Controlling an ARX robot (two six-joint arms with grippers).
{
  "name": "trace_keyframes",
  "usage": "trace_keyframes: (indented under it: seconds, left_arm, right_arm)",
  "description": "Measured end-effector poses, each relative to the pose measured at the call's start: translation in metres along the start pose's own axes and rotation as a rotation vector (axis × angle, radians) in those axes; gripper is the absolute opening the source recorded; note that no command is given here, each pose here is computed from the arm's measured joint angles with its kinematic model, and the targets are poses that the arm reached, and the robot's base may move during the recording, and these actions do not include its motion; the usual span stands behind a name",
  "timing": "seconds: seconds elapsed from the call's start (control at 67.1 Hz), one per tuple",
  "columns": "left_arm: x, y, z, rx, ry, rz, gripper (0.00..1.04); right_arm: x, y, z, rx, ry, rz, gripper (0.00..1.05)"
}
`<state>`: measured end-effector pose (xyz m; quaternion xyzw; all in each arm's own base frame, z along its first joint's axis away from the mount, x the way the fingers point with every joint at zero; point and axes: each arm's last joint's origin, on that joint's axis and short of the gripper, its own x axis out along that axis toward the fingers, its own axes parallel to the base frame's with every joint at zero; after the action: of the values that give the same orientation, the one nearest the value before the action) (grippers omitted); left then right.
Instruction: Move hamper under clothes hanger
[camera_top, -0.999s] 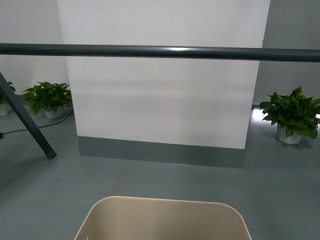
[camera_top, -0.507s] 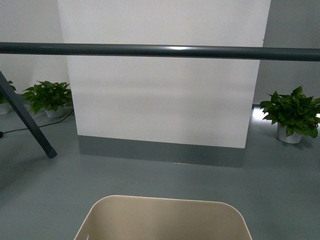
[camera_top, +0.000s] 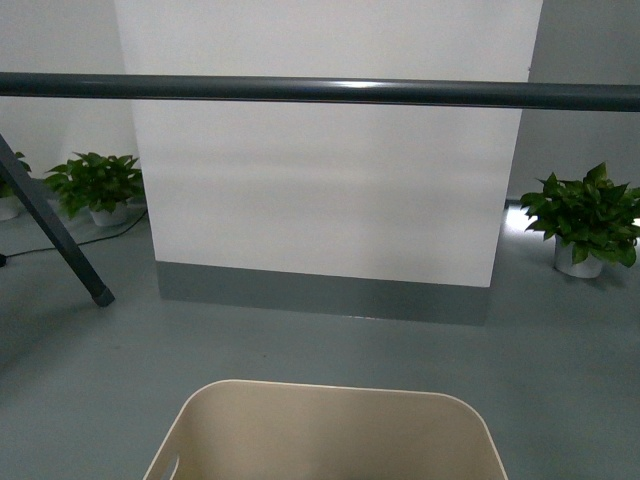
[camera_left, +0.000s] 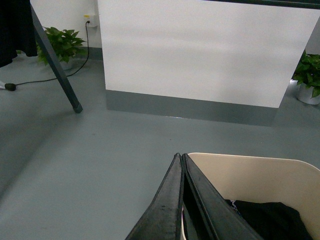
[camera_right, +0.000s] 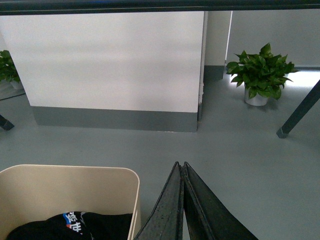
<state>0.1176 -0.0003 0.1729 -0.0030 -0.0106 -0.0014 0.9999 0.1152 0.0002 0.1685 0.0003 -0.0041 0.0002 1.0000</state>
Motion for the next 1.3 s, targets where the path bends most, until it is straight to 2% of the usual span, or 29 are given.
trace_keyframes:
  seconds: [0.552,0.656,1.148,1.193,1.297]
  left_arm:
    - [-0.010,0.000,0.000,0.000,0.000,0.000,0.03]
    - [-0.017,0.000,-0.004,0.000,0.032,-0.001,0.03]
    - [-0.021,0.000,-0.003,0.000,0.006,0.000,0.04]
    - [-0.021,0.000,-0.003,0.000,0.006,0.000,0.08]
    - [-0.021,0.000,-0.003,0.000,0.006,0.000,0.27]
  right_arm:
    - [-0.015,0.000,-0.005,0.000,0.035,0.002,0.02]
    - [-0.018,0.000,-0.003,0.000,0.002,0.003,0.02]
    - [-0.018,0.000,-0.003,0.000,0.005,0.003,0.02]
    - [-0.018,0.000,-0.003,-0.002,0.005,0.003,0.03]
    - [-0.018,0.000,-0.003,-0.001,0.005,0.003,0.21]
